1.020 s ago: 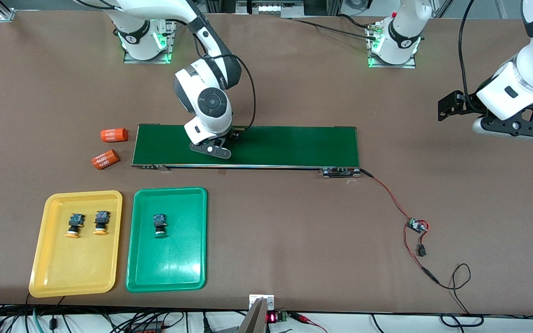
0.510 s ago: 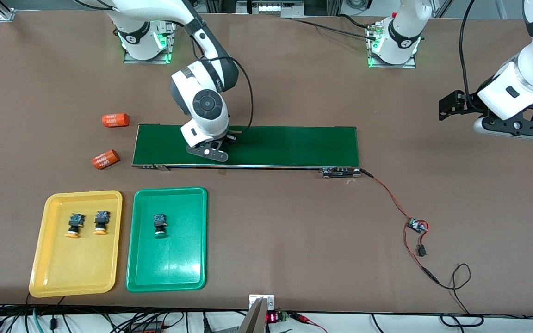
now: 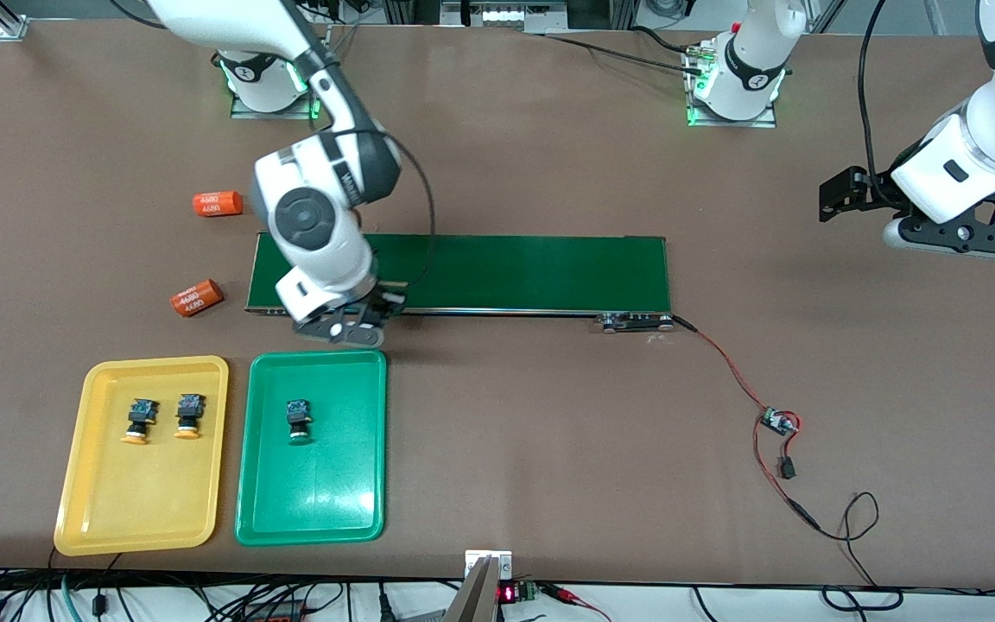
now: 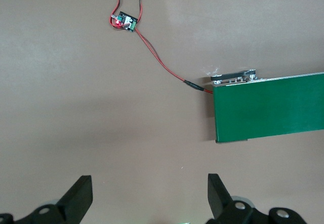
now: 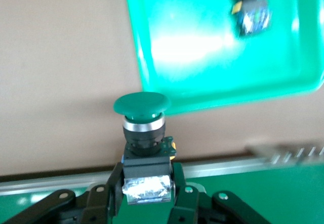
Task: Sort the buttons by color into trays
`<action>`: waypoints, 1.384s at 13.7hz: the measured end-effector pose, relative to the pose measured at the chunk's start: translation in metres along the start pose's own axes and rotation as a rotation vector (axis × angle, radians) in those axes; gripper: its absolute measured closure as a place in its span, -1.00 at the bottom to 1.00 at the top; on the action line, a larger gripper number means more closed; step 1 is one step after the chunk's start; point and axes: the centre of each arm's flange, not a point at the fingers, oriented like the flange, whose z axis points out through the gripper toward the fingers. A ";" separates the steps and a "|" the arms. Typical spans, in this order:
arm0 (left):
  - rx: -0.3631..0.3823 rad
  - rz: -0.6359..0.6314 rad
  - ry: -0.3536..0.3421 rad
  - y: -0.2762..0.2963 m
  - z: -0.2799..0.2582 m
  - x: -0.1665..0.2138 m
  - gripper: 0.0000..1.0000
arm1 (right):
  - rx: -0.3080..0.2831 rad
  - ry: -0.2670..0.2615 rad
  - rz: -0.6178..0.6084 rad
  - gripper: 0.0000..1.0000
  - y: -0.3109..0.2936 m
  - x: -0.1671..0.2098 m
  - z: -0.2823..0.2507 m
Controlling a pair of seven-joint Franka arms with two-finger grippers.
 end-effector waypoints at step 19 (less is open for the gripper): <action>-0.004 -0.037 0.009 -0.021 -0.008 -0.001 -1.00 | 0.038 0.174 -0.190 -0.34 0.065 0.093 0.109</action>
